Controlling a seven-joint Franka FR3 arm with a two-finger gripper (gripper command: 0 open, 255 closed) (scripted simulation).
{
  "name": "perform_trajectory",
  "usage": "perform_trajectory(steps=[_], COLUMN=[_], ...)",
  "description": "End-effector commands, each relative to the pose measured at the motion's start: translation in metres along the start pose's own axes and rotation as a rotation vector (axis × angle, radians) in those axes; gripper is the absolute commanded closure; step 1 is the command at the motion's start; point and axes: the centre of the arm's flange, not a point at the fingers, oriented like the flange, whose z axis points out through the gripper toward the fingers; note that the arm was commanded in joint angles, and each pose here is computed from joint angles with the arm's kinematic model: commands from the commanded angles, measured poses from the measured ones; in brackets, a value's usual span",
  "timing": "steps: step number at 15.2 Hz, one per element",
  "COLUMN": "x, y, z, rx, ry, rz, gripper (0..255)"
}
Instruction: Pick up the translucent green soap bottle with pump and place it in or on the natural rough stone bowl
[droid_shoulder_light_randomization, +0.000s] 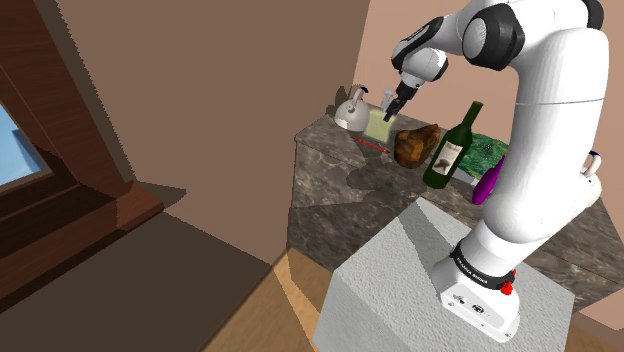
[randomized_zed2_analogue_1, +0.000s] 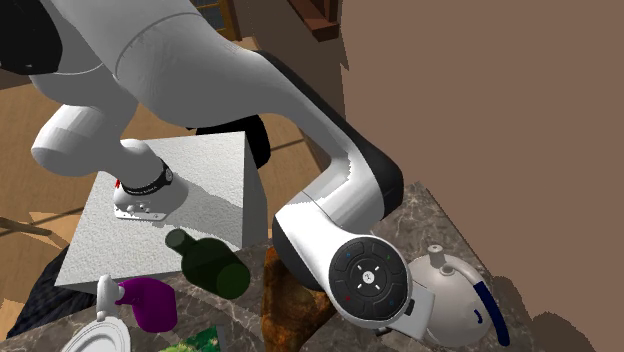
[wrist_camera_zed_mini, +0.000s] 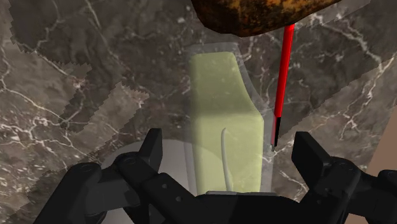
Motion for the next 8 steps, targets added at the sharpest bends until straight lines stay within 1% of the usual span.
perform_trajectory(steps=[1, 3, 4, 8], x=[0.0000, 0.0000, 0.0000, 0.0000], y=[0.0001, 0.0000, 0.0000, 0.0000], z=[0.0002, 0.0001, 0.0001, 0.0001], rx=[0.000, 0.000, 0.000, 0.000], ry=[0.000, 0.000, 0.000, 0.000], rz=[0.000, 0.000, 0.000, 0.000], gripper=[0, 0, 255, 255])
